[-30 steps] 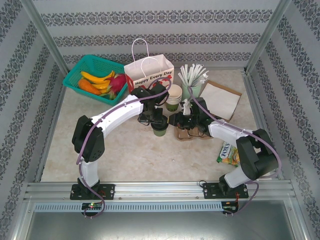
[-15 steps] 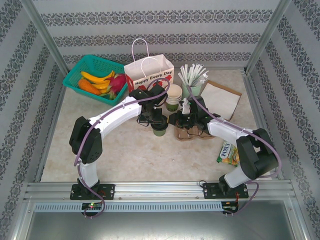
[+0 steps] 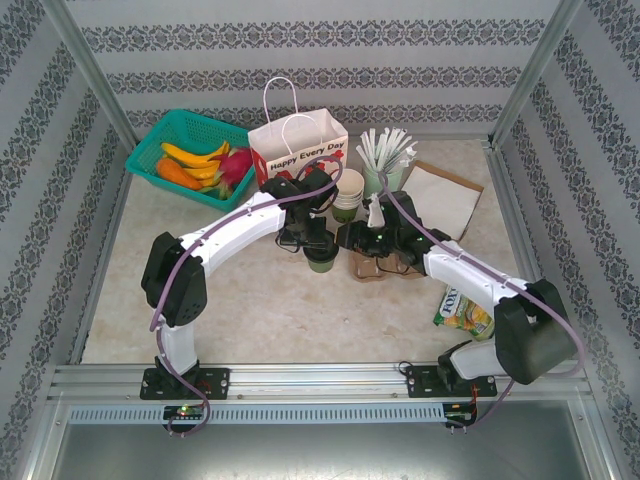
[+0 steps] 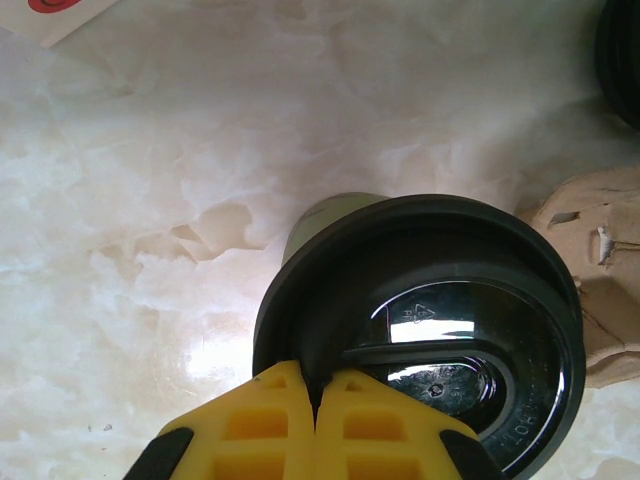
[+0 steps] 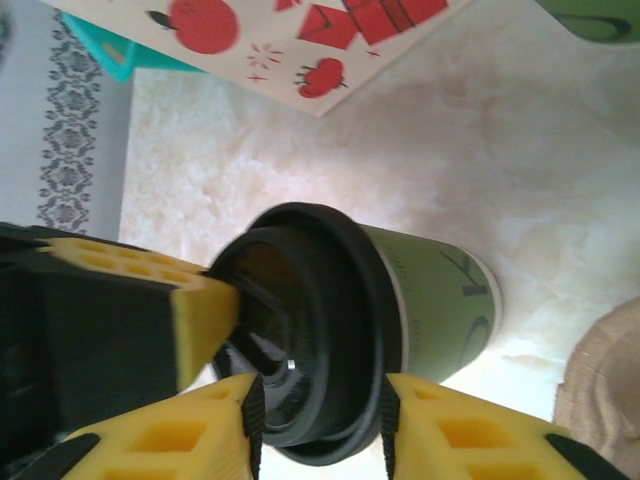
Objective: Pack the takeout coffee
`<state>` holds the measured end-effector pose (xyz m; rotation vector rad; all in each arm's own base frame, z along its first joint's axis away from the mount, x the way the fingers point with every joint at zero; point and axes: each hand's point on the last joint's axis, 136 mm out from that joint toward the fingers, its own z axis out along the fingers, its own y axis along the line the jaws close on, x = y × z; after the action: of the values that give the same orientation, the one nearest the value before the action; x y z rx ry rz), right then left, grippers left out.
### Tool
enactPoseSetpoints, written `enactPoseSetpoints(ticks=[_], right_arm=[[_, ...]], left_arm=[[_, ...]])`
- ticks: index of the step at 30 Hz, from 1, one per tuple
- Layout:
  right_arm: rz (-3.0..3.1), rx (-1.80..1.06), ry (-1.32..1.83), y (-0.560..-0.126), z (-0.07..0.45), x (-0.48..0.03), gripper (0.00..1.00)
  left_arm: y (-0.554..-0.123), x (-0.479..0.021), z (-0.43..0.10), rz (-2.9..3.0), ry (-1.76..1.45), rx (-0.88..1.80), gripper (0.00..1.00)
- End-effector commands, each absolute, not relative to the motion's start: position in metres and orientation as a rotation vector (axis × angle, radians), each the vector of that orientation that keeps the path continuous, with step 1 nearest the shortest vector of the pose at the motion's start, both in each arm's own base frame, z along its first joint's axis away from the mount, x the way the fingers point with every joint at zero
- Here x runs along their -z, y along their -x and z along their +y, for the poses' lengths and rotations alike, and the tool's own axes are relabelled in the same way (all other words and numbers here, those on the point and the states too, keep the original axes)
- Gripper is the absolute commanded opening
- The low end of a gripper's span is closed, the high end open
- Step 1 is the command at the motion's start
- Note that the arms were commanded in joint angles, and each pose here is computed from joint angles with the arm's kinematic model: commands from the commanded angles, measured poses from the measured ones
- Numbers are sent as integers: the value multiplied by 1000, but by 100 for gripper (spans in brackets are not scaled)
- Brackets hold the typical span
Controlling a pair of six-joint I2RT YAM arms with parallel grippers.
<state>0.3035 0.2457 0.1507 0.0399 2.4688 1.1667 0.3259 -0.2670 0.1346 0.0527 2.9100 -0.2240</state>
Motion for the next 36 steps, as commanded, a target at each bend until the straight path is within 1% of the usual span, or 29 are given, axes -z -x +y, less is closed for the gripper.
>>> enactPoseSetpoints(ticks=[1,4,5,6,8,10,14,18,26,32,36], right_arm=[[2436,-1229,-2,-304,257,-165,41],[2477,-1213,-10,-305,258,-154,45],[2492,-1209,-12,-305,258,-149,48],[2505,-1208,-15,-304,259,-145,50],[2527,-1196,-14,-303,260,-139,56],[2548,-1176,-11,-302,260,-133,59],[2581,-1160,-9,-300,261,-123,59],[2620,-1135,-33,-299,260,-112,59],[2638,-1129,-52,-299,260,-107,59],[2646,-1121,-70,-299,259,-107,59],[2645,-1125,-69,-300,260,-108,59]], left_arm=[[-322,-131,-270,2937,-91,189,0],[-322,-132,-270,2935,-91,192,1],[-322,-132,-270,2936,-91,192,5],[-323,-133,-271,2932,-94,196,6],[-323,-133,-271,2931,-97,196,7],[-323,-135,-271,2925,-101,201,6],[-325,-143,-275,2896,-124,238,7],[-327,-150,-278,2872,-139,281,10],[-328,-160,-282,2844,-184,357,10],[-329,-179,-282,2794,-195,466,19],[-329,-190,-276,2753,-178,523,28]])
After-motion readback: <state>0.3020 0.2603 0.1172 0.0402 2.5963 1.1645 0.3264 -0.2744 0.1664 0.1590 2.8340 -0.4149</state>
